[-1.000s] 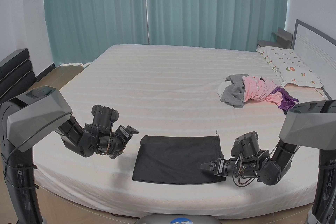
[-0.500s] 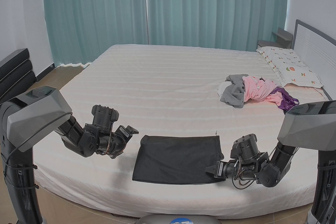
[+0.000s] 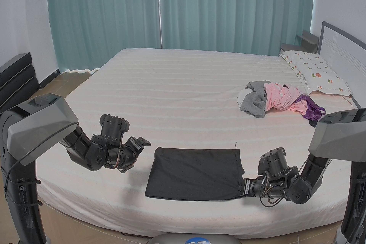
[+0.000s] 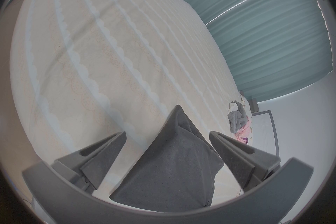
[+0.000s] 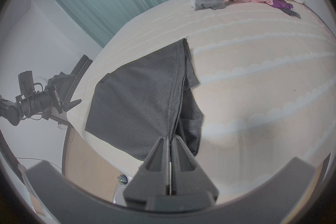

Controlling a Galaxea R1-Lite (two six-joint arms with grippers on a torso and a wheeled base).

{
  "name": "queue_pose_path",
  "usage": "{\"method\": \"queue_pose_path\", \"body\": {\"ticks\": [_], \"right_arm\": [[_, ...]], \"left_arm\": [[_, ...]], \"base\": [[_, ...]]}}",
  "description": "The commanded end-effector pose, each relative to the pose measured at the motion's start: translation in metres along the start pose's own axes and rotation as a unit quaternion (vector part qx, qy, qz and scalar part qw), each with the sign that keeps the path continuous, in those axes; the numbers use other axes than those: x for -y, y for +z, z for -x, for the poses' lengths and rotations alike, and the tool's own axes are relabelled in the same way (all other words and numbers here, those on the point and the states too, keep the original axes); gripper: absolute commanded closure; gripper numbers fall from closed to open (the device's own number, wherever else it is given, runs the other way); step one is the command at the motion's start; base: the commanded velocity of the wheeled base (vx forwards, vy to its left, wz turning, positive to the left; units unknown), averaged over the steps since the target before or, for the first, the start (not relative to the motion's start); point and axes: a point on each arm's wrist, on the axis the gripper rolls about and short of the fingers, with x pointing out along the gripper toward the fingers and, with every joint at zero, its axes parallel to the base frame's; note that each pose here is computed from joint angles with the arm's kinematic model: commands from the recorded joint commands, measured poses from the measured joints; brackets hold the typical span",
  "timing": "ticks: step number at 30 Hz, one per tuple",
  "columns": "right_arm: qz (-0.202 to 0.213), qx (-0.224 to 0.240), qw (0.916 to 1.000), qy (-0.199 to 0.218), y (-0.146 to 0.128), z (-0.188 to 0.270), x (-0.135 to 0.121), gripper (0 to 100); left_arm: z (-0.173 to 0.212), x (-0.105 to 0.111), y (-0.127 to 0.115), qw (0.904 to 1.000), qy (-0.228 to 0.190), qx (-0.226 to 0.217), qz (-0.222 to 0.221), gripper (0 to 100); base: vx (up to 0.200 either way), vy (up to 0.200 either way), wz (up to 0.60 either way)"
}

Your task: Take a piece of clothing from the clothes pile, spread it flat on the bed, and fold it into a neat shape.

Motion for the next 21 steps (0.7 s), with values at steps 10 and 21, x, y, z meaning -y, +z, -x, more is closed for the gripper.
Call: {"method": "queue_pose_path", "body": {"ticks": [10,21], "right_arm": [[0.014,-0.007,0.9998,-0.010,-0.002,0.000,0.008,0],[-0.024,0.082,0.9963,0.006,0.068,-0.034,0.008,0]], "left_arm": [[-0.002,-0.001,-0.001,1.0000,0.003,-0.002,-0.006,0],[-0.004,-0.002,-0.003,0.9998,0.009,0.004,-0.014,0]], "base": [[0.000,0.000,0.00],[0.000,0.000,0.00]]}}
